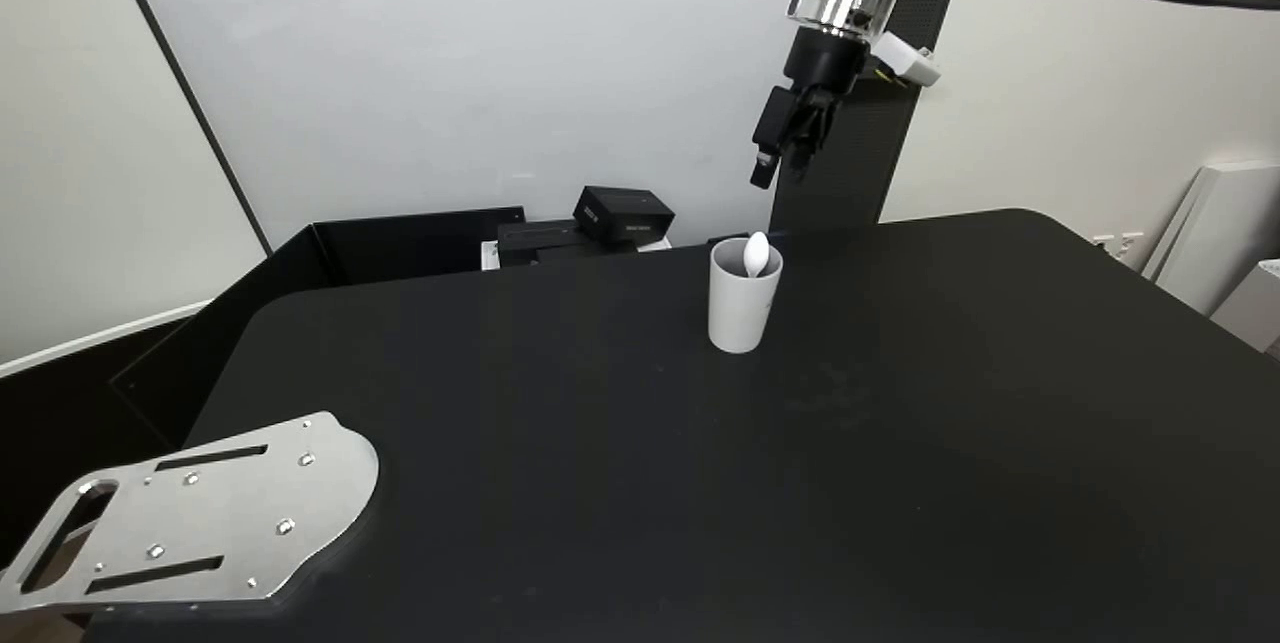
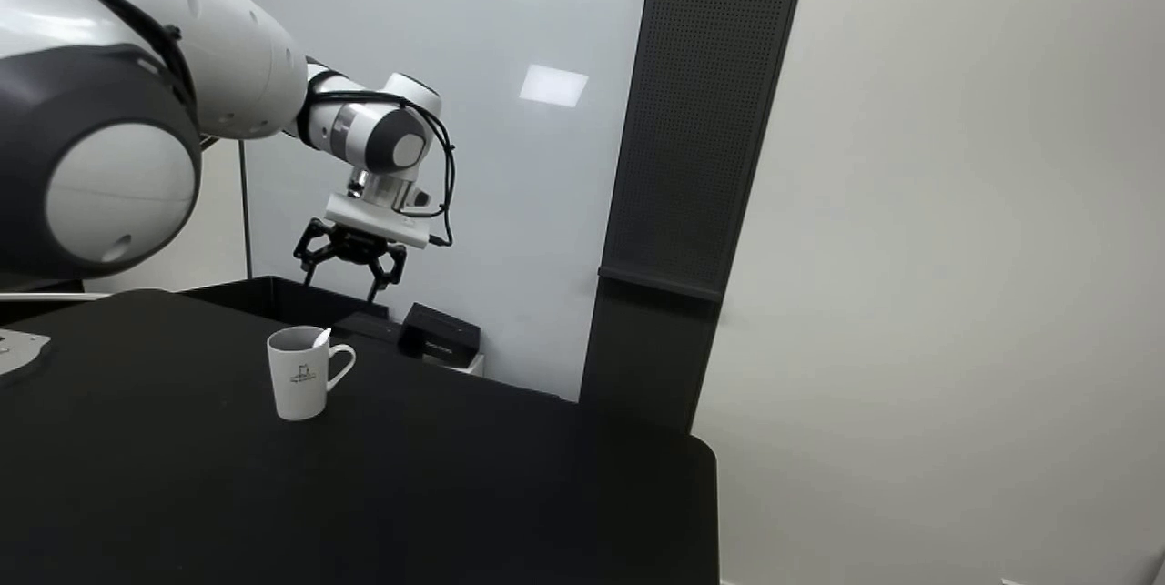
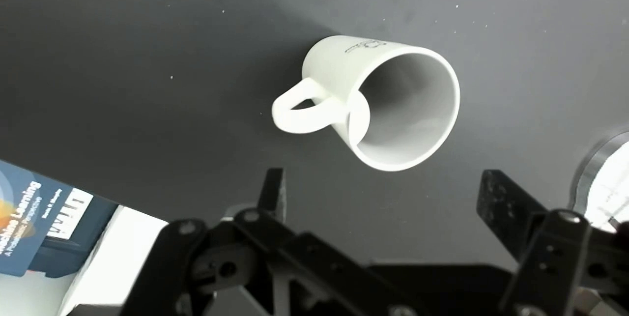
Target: Remove the white spoon from the white mug
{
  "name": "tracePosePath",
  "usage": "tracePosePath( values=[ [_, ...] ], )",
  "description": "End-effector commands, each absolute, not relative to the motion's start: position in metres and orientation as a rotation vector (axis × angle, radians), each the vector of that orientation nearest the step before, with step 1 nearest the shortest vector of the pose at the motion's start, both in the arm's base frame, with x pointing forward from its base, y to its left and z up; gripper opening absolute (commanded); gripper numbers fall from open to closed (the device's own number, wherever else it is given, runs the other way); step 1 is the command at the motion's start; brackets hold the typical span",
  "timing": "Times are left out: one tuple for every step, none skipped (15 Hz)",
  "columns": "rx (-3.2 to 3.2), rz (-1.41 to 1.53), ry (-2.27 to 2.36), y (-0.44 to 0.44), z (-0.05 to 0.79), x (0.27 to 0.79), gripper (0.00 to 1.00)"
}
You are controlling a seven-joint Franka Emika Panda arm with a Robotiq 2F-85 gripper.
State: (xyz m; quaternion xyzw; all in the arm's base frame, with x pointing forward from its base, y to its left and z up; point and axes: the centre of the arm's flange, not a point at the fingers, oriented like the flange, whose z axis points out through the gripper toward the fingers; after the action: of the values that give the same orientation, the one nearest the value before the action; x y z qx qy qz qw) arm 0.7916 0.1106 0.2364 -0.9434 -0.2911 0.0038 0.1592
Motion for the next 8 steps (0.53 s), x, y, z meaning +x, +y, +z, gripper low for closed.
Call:
tracePosePath(
  values=[
    [-2.66,0.022,-0.817,0.112,0.231,0.849,1.0],
    [-2.655,0.029,-0.814,0.111,0.227,0.848,1.0],
    [-2.65,0.035,-0.81,0.11,0.224,0.848,1.0],
    [-2.647,0.039,-0.808,0.109,0.221,0.847,1.0],
    [-2.643,0.045,-0.803,0.109,0.218,0.847,1.0],
    [-2.641,0.051,-0.802,0.108,0.215,0.847,1.0],
    [-2.637,0.054,-0.798,0.108,0.213,0.847,1.0],
    [-2.635,0.058,-0.795,0.108,0.21,0.847,1.0]
  ],
)
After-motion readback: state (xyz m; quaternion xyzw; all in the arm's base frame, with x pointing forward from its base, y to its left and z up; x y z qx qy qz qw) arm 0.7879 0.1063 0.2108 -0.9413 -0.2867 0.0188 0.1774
